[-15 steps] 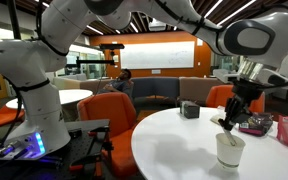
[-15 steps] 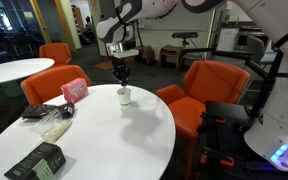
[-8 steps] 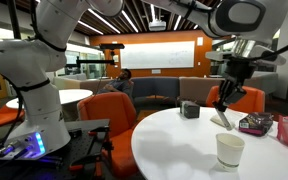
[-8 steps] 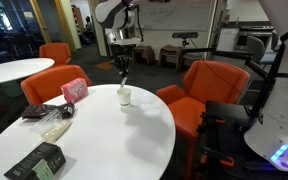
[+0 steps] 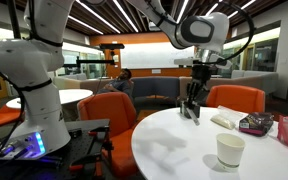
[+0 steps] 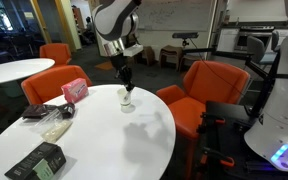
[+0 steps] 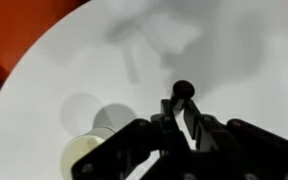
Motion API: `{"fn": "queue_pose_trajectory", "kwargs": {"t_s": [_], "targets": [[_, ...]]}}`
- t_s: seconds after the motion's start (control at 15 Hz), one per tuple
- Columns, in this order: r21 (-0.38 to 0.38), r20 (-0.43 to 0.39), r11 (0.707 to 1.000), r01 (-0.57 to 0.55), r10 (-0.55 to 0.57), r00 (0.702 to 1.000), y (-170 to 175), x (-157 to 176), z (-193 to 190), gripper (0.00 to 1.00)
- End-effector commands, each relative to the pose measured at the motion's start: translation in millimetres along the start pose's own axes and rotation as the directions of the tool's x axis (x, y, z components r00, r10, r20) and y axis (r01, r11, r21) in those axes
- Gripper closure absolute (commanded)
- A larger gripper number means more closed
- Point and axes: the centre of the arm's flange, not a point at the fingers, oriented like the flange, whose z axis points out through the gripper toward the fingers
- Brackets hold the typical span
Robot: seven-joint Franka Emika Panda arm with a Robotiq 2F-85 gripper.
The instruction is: Remove the marker from the white cup and put it on the table
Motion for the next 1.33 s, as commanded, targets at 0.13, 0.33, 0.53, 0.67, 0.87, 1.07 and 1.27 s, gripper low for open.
{"fn": "queue_pose_trajectory", "kwargs": {"t_s": [0.13, 0.33, 0.53, 0.67, 0.87, 1.07, 1.27], "targets": [[-0.086, -0.047, 0.954, 0.287, -0.292, 0.955, -49, -35, 59, 0.95], [-0.127, -0.067, 0.896, 0.426, -0.436, 0.897, -73, -39, 80, 0.95], [-0.163, -0.101, 0.819, 0.551, -0.569, 0.816, -89, -40, 86, 0.95], [-0.177, -0.137, 0.760, 0.626, -0.648, 0.749, -92, -43, 84, 0.95], [-0.198, -0.182, 0.657, 0.728, -0.754, 0.631, -87, -53, 77, 0.95], [-0.211, -0.242, 0.554, 0.805, -0.828, 0.506, -78, -50, 82, 0.95], [-0.187, -0.286, 0.449, 0.874, -0.876, 0.389, -84, -43, 92, 0.95]]}}
